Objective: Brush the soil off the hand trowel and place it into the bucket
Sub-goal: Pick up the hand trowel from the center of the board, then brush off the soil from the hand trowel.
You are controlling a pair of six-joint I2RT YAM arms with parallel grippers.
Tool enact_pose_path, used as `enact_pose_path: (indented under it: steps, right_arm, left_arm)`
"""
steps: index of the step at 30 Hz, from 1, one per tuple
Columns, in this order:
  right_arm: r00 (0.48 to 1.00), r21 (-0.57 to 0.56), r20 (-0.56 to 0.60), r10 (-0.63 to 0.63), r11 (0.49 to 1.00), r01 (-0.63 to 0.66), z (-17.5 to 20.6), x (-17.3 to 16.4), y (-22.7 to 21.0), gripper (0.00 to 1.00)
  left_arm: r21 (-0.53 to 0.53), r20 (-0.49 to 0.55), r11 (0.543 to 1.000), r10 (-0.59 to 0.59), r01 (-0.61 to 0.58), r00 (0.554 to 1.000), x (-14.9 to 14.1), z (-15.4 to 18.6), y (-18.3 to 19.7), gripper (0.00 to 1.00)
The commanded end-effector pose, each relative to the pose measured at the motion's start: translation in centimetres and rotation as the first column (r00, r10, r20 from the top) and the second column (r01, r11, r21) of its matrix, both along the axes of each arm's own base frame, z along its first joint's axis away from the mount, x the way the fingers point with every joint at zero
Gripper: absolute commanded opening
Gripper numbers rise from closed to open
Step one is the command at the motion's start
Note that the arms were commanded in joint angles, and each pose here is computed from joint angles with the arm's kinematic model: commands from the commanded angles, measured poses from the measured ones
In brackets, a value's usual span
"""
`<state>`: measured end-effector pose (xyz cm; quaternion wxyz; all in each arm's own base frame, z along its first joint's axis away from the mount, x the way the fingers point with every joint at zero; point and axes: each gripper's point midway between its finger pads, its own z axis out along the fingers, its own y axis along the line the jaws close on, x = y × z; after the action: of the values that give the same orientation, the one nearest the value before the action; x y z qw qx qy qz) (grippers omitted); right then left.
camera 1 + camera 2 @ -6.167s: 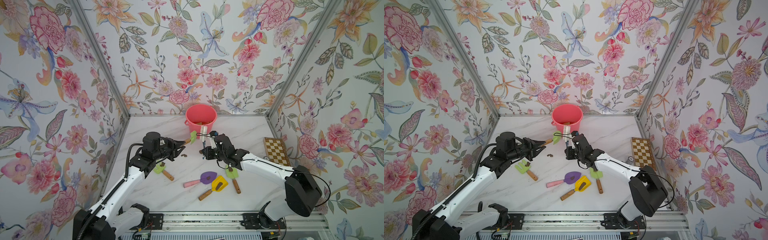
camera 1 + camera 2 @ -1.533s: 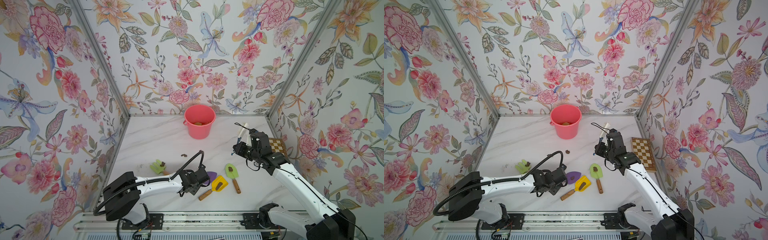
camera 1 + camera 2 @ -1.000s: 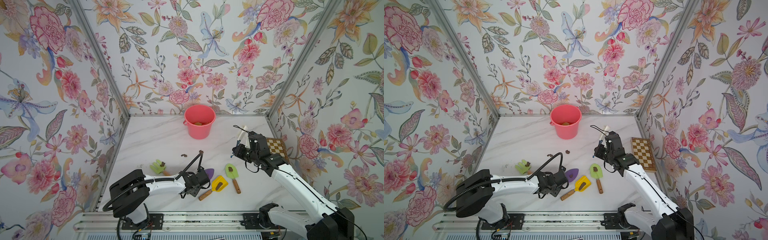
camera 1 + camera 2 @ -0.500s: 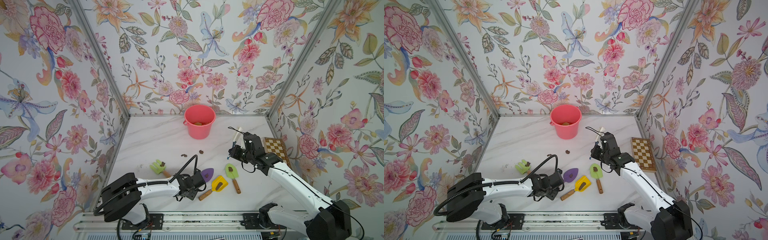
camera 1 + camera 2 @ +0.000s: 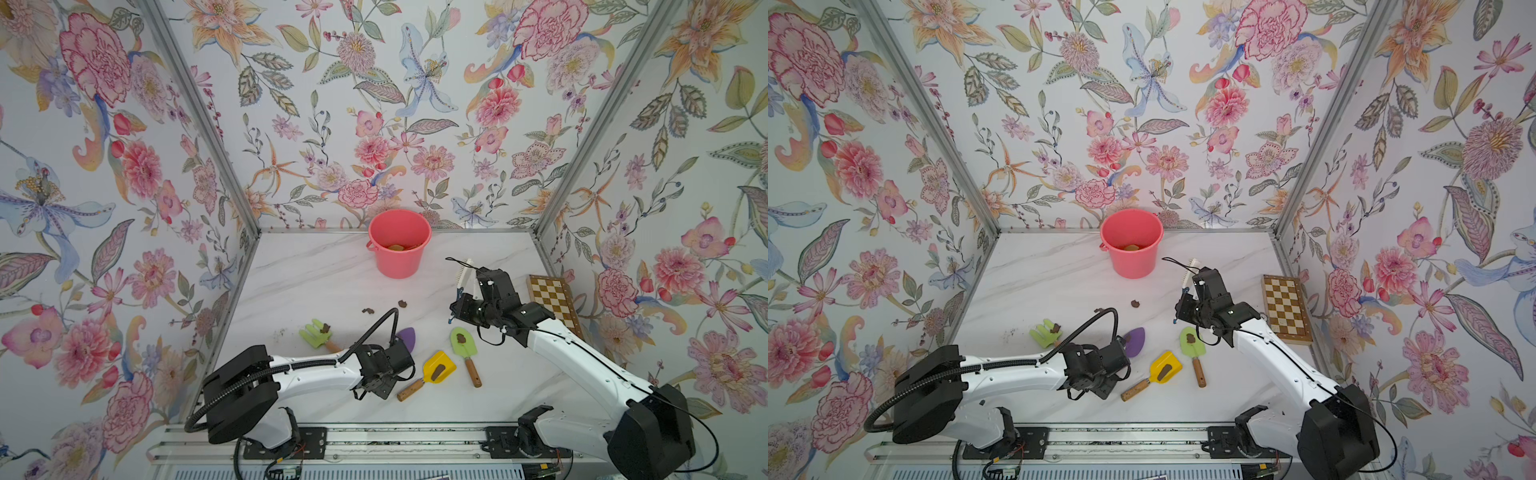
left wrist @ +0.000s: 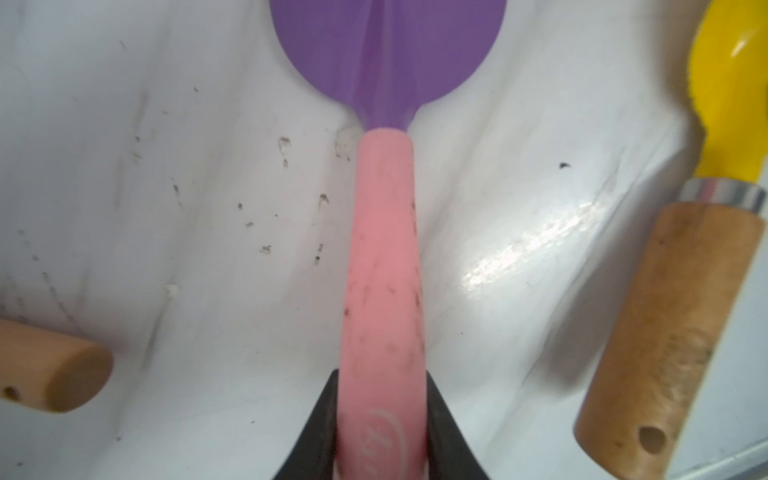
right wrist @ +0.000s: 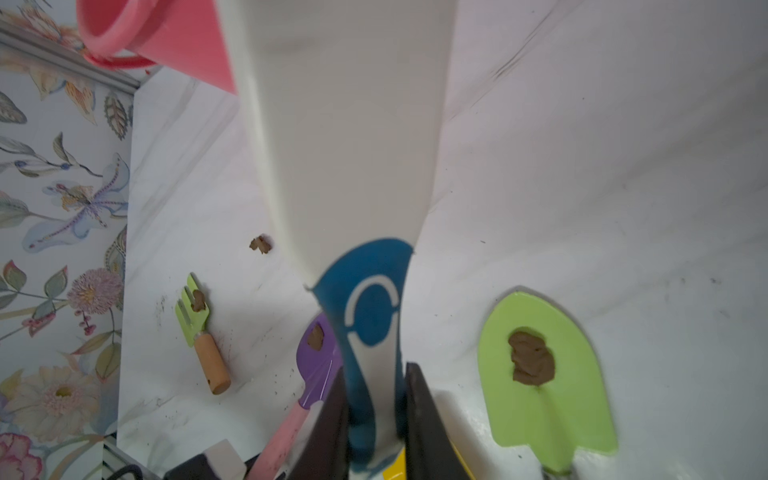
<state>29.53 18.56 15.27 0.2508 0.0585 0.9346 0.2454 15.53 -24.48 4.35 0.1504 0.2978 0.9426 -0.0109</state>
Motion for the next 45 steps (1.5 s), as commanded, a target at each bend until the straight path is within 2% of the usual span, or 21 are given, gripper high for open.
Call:
enact_pose_path:
  steps: [1, 5, 9, 13, 18, 24, 28, 35, 38, 41, 45]
  right_arm:
    - [0.975, -0.023, -0.039, 0.219, 0.975, -0.22, 0.3, -1.5, 3.2, 0.04]
    - [0.886, 0.022, -0.092, 0.454, 0.891, -0.454, 0.2, -4.3, 8.3, 0.02]
    - [0.816, 0.094, -0.119, 0.566, 0.824, -0.558, 0.0, -6.1, 10.9, 0.02]
    - [0.756, 0.137, -0.157, 0.635, 0.772, -0.62, -0.4, -7.1, 11.8, 0.01]
    - [0.673, 0.136, -0.241, 0.7, 0.711, -0.69, -1.4, -8.0, 11.8, 0.0]
    - [0.628, 0.165, -0.266, 0.732, 0.676, -0.718, -1.9, -8.8, 12.9, 0.0]
    - [0.615, 0.153, -0.302, 0.728, 0.674, -0.723, -3.3, -9.0, 13.3, 0.0]
    - [0.719, -0.012, -0.417, 0.555, 0.788, -0.615, -7.6, -4.4, 10.4, 0.0]
    - [0.754, -0.078, -0.443, 0.485, 0.817, -0.571, -9.0, -2.7, 8.5, 0.0]
    - [0.758, -0.064, -0.415, 0.502, 0.815, -0.575, -8.1, -2.2, 8.8, 0.0]
    - [0.764, -0.028, -0.334, 0.551, 0.805, -0.593, -4.2, -2.7, 10.5, 0.0]
  left_arm:
    - [0.055, 0.04, 0.998, -0.03, 0.028, 0.999, 1.8, 3.0, 0.8, 0.07]
    - [0.113, 0.034, 0.992, -0.063, 0.059, 0.997, 3.8, 5.6, 2.5, 0.06]
    - [0.185, 0.08, 0.978, -0.117, 0.1, 0.99, 5.7, 8.0, 3.7, 0.06]
    - [0.228, 0.114, 0.965, -0.161, 0.132, 0.98, 6.7, 9.1, 3.9, 0.06]
    - [0.219, 0.134, 0.963, -0.192, 0.16, 0.972, 6.8, 9.7, 3.8, 0.06]
    - [0.224, 0.156, 0.963, -0.186, 0.149, 0.97, 7.0, 10.2, 4.1, 0.05]
    - [0.189, 0.182, 0.973, -0.167, 0.132, 0.969, 7.2, 10.8, 3.8, 0.05]
    - [0.167, 0.206, 0.978, -0.155, 0.122, 0.966, 6.9, 11.8, 4.2, 0.05]
    - [0.168, 0.224, 0.98, -0.146, 0.11, 0.964, 7.0, 12.2, 4.6, 0.05]
    - [0.178, 0.222, 0.979, -0.141, 0.102, 0.965, 6.9, 12.2, 4.9, 0.04]
    - [0.176, 0.221, 0.98, -0.133, 0.094, 0.966, 7.0, 12.0, 4.8, 0.04]
